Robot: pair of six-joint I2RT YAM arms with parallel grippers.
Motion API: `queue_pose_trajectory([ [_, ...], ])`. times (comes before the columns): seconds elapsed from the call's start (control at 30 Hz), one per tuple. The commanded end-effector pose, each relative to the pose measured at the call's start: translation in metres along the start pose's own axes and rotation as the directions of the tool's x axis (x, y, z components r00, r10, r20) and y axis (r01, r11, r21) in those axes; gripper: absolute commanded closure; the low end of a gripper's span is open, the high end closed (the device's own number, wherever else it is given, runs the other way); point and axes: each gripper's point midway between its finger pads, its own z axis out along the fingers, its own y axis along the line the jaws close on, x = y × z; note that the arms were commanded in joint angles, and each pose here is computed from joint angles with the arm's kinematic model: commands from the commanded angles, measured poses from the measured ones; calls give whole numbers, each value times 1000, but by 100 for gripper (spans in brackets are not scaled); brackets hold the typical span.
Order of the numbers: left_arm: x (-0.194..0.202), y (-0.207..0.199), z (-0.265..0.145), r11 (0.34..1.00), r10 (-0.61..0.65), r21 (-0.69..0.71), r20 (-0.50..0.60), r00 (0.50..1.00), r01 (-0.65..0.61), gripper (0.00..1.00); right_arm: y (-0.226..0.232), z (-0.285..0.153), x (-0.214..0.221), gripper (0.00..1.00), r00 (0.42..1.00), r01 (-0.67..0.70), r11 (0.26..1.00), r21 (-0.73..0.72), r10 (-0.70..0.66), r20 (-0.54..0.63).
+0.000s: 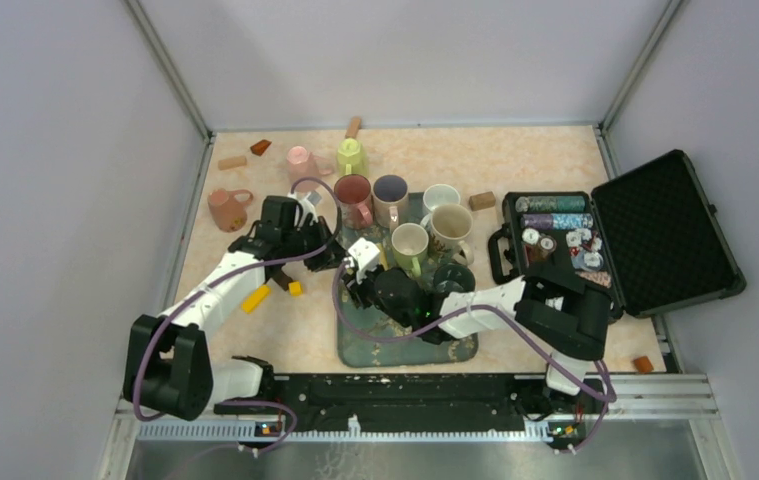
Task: Turn the mug right side up
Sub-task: Place the cup on the tray.
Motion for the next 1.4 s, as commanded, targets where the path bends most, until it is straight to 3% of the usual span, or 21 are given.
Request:
queue_pose_trajectory([
  [0.0, -20, -12, -9, 993, 115, -10, 88, 989, -115, 100, 10, -10, -43, 54, 994, -80, 996, -44, 83, 68],
  [0.2, -26, -18, -13, 985, 172, -30, 130, 976, -170, 100, 3, -25, -53, 41, 990, -125, 991, -53, 128, 54],
  [0.73, -30, -37, -21, 933, 360, -125, 288, 887, -338, 100, -39, -106, -92, 26, 950, -310, 949, -56, 311, 30],
  [1.03, -6, -25, -17, 906, 421, -206, 373, 827, -369, 100, -47, -112, -103, 22, 941, -338, 940, -35, 338, -7],
  [1.37, 17, 6, -5, 872, 479, -311, 381, 791, -378, 100, -48, -102, -95, 20, 938, -345, 938, -34, 343, -47],
])
